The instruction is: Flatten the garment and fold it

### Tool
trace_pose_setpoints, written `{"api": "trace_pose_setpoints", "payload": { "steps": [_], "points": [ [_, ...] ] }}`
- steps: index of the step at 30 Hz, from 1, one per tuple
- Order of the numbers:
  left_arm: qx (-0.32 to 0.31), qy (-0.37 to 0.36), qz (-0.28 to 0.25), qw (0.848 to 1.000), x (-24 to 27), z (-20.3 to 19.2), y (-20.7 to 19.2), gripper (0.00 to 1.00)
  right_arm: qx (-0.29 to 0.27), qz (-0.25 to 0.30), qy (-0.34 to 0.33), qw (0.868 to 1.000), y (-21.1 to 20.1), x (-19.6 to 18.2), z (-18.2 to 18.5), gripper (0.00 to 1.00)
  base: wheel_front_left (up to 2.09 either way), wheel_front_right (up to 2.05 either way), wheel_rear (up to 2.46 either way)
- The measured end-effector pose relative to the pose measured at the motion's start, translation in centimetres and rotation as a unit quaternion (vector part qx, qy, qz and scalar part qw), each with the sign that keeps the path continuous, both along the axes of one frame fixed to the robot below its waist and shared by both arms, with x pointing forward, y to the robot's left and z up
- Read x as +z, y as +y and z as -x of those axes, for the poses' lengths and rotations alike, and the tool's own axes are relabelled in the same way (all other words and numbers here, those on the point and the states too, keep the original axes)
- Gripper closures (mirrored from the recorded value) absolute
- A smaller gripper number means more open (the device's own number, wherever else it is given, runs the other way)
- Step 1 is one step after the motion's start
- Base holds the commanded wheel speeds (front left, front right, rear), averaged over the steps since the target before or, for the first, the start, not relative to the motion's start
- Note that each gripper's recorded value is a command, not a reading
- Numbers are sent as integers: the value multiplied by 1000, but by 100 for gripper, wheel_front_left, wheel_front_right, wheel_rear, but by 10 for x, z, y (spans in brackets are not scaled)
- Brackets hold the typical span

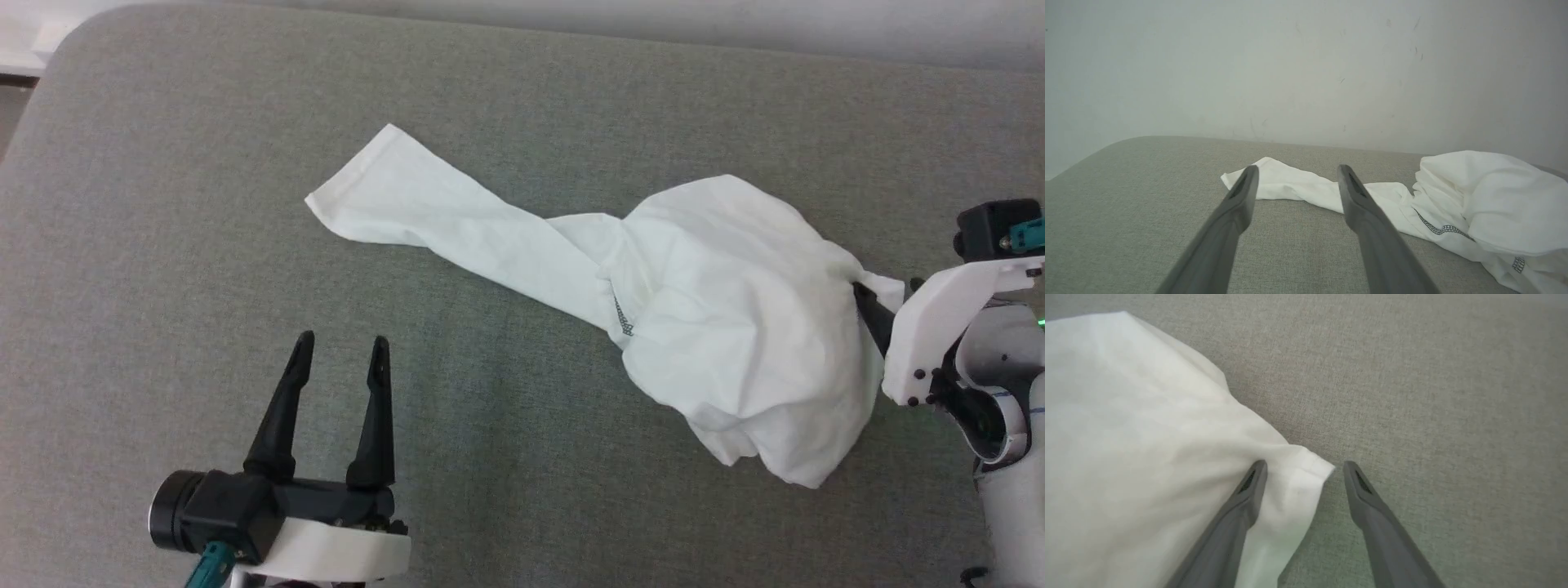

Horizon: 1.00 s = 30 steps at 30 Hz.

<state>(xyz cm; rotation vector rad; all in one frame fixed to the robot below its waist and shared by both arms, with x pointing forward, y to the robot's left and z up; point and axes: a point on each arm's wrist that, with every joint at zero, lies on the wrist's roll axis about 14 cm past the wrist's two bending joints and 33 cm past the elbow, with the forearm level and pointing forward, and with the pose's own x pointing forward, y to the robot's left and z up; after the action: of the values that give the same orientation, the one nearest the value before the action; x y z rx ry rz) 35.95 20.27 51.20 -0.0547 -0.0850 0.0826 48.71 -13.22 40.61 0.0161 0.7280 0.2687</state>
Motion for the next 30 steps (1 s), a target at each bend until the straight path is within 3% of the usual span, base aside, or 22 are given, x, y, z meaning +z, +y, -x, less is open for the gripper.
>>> {"api": "trace_pose_setpoints", "payload": {
  "steps": [6, 7, 8, 9, 15, 21, 27, 30],
  "points": [
    [11, 12, -4, 1000, -7, 2, 8, 0, 10, 4, 49, 999, 10, -31, 1, 3, 0, 0, 0],
    [13, 15, -6, 1000, -8, 2, 9, 0, 10, 2, 49, 999, 12, -31, -2, 56, 0, 0, 0],
    [15, 17, -7, 1000, -9, 3, 10, 0, 9, -1, 47, 999, 13, -31, -4, 93, 0, 0, 0],
    [17, 18, -7, 1000, -10, 3, 12, 0, 9, -3, 42, 999, 15, -30, -6, 100, 0, 0, 0],
    [20, 14, -9, 1000, -8, 4, 15, 0, 14, -10, 0, 1000, 22, -10, -12, 100, 0, 0, 0],
    [14, -8, -6, 1000, 5, 7, 12, 0, -3, -13, -134, 991, 6, 71, -36, 100, 0, 0, 0],
    [1, -16, -4, 1000, 10, 16, 3, 0, -93, -5, -235, 968, -68, 149, -27, 100, 0, 0, 0],
    [-11, -22, -4, 1000, 13, 17, -5, 0, -172, 23, -250, 953, -133, 158, 4, 100, 0, 0, 0]
  ]
}}
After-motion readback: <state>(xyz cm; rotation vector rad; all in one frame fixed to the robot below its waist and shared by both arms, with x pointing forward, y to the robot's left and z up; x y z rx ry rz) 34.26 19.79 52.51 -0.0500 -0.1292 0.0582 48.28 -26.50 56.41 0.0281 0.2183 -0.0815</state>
